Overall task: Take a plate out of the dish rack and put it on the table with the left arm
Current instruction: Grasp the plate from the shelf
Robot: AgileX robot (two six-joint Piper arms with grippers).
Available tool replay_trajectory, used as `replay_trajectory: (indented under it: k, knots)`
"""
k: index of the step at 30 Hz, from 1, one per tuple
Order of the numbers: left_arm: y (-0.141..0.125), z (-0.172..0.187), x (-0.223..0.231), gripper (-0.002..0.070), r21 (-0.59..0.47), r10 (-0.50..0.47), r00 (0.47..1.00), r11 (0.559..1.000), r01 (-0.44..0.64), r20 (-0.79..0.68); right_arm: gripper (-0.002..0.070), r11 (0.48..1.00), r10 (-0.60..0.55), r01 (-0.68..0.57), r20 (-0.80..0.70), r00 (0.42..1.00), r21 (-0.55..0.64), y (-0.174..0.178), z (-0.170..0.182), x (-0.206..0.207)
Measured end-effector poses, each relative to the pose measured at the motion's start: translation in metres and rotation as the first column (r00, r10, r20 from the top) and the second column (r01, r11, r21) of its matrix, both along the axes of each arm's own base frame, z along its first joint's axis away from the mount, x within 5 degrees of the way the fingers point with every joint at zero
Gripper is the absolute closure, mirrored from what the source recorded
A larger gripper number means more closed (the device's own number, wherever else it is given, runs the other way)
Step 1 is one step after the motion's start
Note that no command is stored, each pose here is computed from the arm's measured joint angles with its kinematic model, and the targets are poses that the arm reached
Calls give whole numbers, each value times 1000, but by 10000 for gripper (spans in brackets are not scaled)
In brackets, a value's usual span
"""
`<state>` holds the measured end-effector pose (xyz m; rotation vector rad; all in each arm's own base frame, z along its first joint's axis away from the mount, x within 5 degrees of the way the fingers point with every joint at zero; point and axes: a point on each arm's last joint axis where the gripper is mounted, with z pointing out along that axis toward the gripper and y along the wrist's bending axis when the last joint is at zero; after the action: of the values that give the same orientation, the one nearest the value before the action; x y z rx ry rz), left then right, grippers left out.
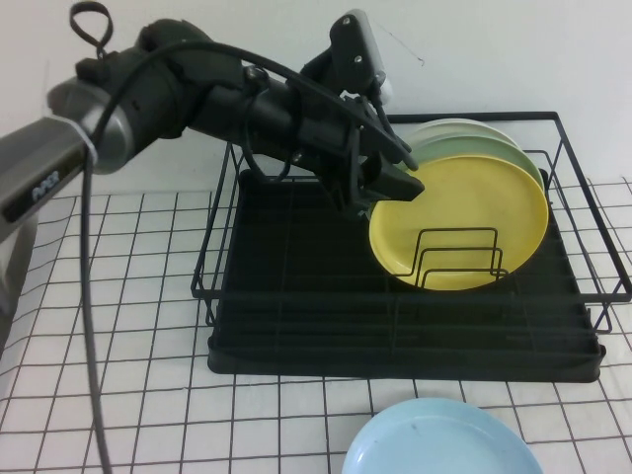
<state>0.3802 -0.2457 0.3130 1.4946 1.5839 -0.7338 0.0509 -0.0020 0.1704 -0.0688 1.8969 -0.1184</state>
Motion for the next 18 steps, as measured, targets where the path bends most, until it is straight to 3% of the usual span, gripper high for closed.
replay_trajectory:
  k: [18]
  knots:
    - [-12,-29,27,291,-17,20,1000,1000,-20,15,678,1000,0,0,0,1000,0,0,0,0]
